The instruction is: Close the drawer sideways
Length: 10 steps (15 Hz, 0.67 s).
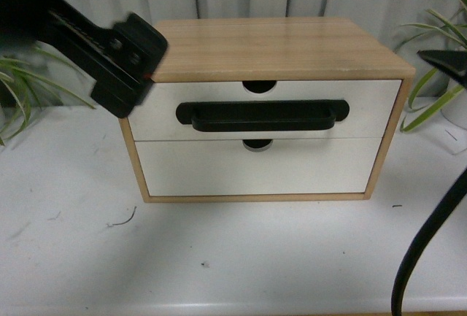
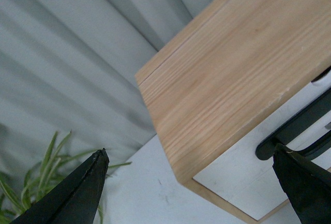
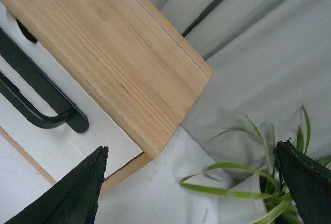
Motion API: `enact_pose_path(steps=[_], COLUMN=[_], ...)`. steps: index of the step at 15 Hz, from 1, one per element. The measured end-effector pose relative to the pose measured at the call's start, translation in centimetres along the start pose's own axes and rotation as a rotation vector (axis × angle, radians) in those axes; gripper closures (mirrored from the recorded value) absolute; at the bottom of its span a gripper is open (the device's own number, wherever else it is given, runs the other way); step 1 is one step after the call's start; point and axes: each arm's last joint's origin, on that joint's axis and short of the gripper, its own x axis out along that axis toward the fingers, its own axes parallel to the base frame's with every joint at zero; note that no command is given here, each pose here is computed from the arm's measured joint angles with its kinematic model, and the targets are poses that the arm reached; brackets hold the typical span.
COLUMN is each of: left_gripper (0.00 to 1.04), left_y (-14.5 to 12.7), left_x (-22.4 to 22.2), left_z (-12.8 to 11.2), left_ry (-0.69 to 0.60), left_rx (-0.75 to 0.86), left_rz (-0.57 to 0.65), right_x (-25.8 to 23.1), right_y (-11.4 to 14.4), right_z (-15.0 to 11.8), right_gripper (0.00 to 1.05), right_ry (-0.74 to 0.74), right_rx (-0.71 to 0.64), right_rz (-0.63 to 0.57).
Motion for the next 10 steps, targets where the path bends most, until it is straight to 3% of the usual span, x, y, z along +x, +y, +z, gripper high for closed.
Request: enact_pose_path(steps=[4,6,7,9,10], left_gripper=[0.07,0.07,0.07,0.28,0.43], left_y=[4.5,6.4,6.9,6.1,4.9], left_x=[-7.5,-11.1,-12.6,-14.3,-14.4], left_z=[-1.7,-2.7,-3.4,-5.5,-6.8], left_ry=[-0.090,-0.115,-0.105,-0.100,-0.088], left_rx=[-0.451,-0.602,-0.620,-0.628,-0.629], left_rz=[0.176,0.283,0.337,0.242,0.198], right_x=[-6.6,-9.8,-11.0,-13.6,-14.9], right_y=[-0.1,0.4,1.5,4.0,4.3], right_z=[-0.4,-0.4,-0.4,-1.6,-1.5], right_gripper=[0.06,0.06,0.17,0.43,0.56], right_ry=[-0.107,-0.175,-0.120,0.012,0.000], right_rx=[0.626,0.857,0.873,0.847,0.833], right_rz=[-0.052,-0.055,-0.195,-0.369,-0.398])
